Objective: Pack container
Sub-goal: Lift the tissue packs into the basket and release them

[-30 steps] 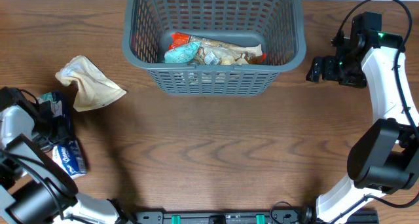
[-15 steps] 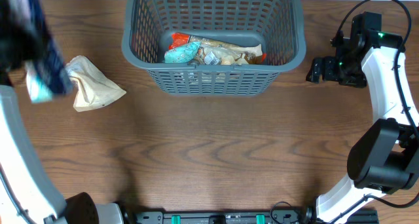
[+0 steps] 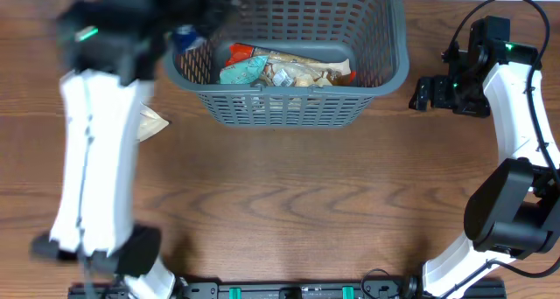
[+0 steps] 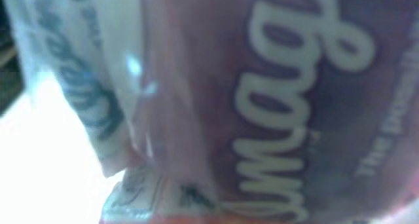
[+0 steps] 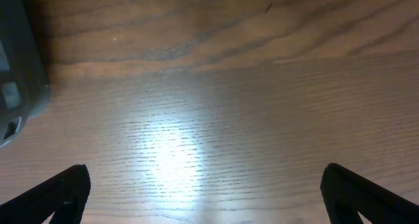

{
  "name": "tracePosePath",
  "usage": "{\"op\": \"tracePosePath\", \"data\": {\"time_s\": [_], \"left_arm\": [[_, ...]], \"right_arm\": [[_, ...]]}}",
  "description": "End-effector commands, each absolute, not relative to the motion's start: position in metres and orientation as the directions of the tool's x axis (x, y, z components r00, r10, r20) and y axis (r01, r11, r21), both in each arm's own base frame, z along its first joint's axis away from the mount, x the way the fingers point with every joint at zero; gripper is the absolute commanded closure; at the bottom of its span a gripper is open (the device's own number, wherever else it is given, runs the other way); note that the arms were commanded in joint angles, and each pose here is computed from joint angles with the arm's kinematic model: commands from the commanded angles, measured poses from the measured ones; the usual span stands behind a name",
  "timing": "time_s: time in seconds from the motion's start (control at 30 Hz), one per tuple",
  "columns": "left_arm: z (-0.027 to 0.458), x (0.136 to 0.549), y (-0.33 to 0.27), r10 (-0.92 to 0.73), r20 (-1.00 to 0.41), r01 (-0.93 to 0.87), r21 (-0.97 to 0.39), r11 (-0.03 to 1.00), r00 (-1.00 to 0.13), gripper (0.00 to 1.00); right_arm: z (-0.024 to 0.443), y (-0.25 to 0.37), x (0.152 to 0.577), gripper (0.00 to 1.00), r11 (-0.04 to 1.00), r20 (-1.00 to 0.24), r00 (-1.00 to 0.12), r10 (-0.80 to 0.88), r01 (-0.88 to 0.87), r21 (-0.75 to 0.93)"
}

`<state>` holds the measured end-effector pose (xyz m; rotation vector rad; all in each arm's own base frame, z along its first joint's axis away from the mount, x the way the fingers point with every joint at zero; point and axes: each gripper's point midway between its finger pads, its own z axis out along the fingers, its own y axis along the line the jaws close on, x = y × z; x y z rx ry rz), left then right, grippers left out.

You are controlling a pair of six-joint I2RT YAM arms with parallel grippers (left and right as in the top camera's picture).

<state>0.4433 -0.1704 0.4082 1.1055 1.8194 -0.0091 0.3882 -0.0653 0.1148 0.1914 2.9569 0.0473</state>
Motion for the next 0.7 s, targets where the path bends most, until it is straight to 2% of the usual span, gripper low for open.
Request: {"op": "tracePosePath", "data": {"time_s": [0.0, 0.07, 0.33, 0.5, 0.53, 0.6, 0.63, 0.67], "left_arm": [[0.362, 0.461, -0.197, 0.833, -0.55, 0.757, 0.572, 0.315, 0.068, 0.94], [0.331, 0.475, -0.208, 0.853, -0.516, 0.789, 0.556, 0.262, 0.08, 0.94], [0.219, 0.494, -0.218, 0.893, -0.449, 0.903, 0.366, 0.224, -0.04, 0.94], [0.196, 0.491, -0.22, 0.902, -0.427, 0.925, 0.314, 0.216, -0.065, 0.95], [0.199, 0.491, -0.22, 0.901, -0.43, 0.923, 0.319, 0.216, -0.062, 0.89], [0.205, 0.491, -0.22, 0.899, -0.433, 0.918, 0.332, 0.218, -0.057, 0.51], [0.209, 0.491, -0.219, 0.898, -0.436, 0.915, 0.338, 0.222, -0.057, 0.16], [0.212, 0.491, -0.219, 0.892, -0.446, 0.91, 0.337, 0.241, -0.071, 0.01]], "right_arm": [[0.114, -0.058, 0.388, 0.01, 0.993, -0.171, -0.979, 0.108, 0.1, 0.058], [0.114, -0.055, 0.389, 0.01, 0.993, -0.172, -0.98, 0.103, 0.093, 0.066], [0.114, -0.048, 0.39, 0.01, 0.994, -0.174, -0.981, 0.092, 0.078, 0.081], [0.114, -0.045, 0.391, 0.01, 0.994, -0.174, -0.981, 0.086, 0.073, 0.082], [0.114, -0.045, 0.39, 0.01, 0.994, -0.172, -0.981, 0.086, 0.072, 0.082], [0.114, -0.045, 0.39, 0.01, 0.994, -0.172, -0.981, 0.086, 0.073, 0.081], [0.114, -0.045, 0.39, 0.01, 0.994, -0.172, -0.981, 0.086, 0.073, 0.082], [0.114, -0.045, 0.39, 0.01, 0.994, -0.173, -0.981, 0.086, 0.073, 0.081]]}}
